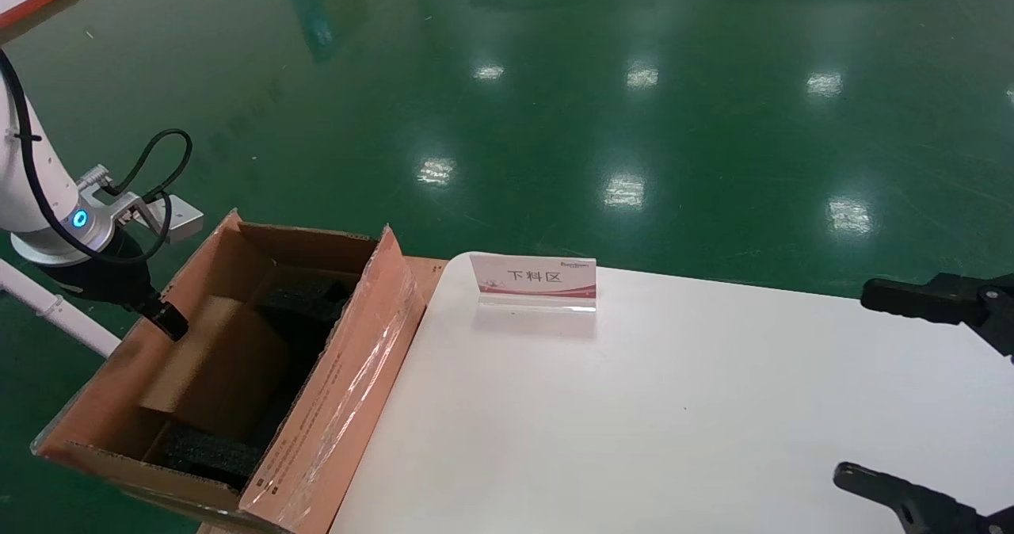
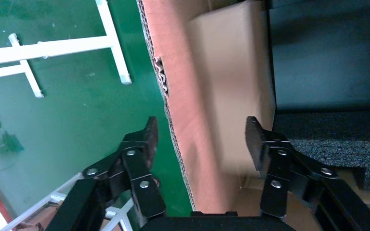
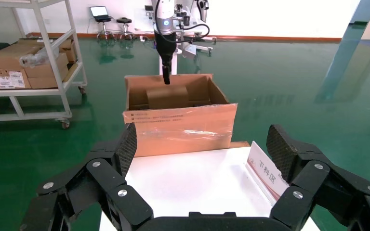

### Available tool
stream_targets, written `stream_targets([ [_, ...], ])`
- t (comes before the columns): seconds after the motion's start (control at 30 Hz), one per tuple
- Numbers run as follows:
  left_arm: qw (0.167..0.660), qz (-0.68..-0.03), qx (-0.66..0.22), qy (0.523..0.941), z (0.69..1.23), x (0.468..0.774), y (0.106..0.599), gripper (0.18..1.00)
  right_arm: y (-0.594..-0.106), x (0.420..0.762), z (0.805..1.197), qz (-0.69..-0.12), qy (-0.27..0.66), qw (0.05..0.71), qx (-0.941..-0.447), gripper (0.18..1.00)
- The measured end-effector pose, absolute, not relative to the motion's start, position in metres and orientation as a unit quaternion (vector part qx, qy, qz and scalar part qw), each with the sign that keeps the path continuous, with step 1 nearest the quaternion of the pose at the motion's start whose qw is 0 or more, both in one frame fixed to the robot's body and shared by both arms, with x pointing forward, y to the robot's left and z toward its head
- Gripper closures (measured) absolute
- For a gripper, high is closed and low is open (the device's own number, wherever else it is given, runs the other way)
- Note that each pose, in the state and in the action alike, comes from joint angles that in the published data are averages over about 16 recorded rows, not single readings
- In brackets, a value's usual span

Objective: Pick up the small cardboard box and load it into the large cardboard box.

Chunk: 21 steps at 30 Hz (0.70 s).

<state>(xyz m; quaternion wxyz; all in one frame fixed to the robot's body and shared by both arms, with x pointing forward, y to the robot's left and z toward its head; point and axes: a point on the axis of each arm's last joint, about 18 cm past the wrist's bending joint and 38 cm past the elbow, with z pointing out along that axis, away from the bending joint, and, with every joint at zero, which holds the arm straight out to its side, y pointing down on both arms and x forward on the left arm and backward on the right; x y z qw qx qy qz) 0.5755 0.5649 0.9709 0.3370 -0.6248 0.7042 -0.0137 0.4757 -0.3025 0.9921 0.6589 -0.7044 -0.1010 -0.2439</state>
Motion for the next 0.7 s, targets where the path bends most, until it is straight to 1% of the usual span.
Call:
stream_targets([
  [0.17, 0.347, -0.033, -0.614, 0.708, 0.978, 0.578, 0.562, 0.489, -0.303, 0.476, 0.992, -0.244, -0.101, 0.659, -0.704, 0.178],
  [0.33, 0.367, -0.07, -0.59, 0.716, 0.991, 0.581, 0.555, 0.383, -0.303, 0.476, 0.992, -0.244, -0.101, 0.659, -0.704, 0.178],
  [0.53, 0.399, -0.142, -0.539, 0.728, 1.014, 0.582, 0.536, 0.282, -0.303, 0.476, 0.992, -0.244, -0.101, 0.659, -0.704, 0.178],
  [0.7, 0.418, -0.214, -0.491, 0.734, 1.031, 0.577, 0.514, 0.231, -0.303, 0.476, 0.992, -0.244, -0.101, 0.659, -0.704, 0.178],
])
